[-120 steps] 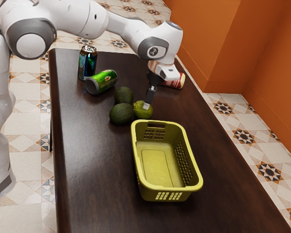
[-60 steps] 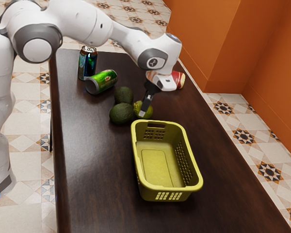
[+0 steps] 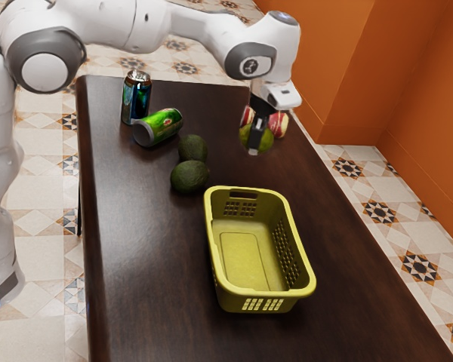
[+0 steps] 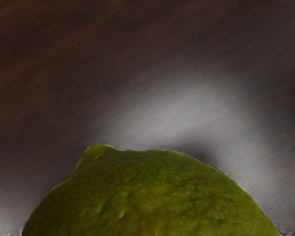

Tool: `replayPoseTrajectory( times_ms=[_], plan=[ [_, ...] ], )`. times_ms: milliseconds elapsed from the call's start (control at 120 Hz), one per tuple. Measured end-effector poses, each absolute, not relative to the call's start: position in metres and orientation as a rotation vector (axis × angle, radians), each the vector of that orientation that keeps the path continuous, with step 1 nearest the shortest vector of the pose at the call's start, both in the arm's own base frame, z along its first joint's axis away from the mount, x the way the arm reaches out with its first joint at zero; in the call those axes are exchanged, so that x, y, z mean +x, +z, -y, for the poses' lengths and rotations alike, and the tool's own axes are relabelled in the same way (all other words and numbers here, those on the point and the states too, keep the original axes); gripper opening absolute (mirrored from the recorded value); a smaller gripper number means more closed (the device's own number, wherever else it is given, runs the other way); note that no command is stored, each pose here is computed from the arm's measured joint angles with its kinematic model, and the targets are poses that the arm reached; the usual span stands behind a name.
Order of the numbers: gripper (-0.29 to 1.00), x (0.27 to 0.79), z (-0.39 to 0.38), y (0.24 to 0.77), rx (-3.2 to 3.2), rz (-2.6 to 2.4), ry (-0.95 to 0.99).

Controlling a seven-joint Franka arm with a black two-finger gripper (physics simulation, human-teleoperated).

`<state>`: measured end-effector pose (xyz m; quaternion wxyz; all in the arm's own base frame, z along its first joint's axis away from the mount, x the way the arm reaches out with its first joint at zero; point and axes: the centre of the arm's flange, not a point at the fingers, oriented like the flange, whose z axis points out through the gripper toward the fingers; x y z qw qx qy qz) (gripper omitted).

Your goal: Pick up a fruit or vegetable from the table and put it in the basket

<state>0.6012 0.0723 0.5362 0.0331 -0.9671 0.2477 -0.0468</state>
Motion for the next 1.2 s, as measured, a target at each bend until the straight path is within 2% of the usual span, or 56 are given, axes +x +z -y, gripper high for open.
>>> replayPoseTrajectory(
  times_ms=[125, 217, 392, 517, 633, 725, 833, 892, 1000, 1075, 1200],
  plan=[
    [0.29, 0.570, -0.054, 0.598, -2.992, -0.797, -0.251],
    [0.29, 0.558, -0.026, 0.610, -3.009, -0.830, -0.247],
    [0.29, 0.545, 0.143, 0.592, -2.945, -1.158, -0.185],
    [0.29, 0.515, 0.263, 0.564, -2.865, -1.394, -0.121],
    [0.28, 0.481, 0.328, 0.558, -2.808, -1.517, -0.122],
    [0.28, 0.490, 0.319, 0.557, -2.840, -1.451, -0.132],
    [0.28, 0.532, 0.245, 0.556, -2.949, -1.196, -0.142],
    [0.45, 0.555, 0.192, 0.554, -3.013, -1.030, -0.141],
    [0.57, 0.576, 0.125, 0.549, -3.086, -0.811, -0.140],
    [0.63, 0.577, 0.127, 0.548, -3.095, -0.793, -0.142],
    [0.67, 0.563, 0.177, 0.550, -3.069, -0.904, -0.145]
  ],
)
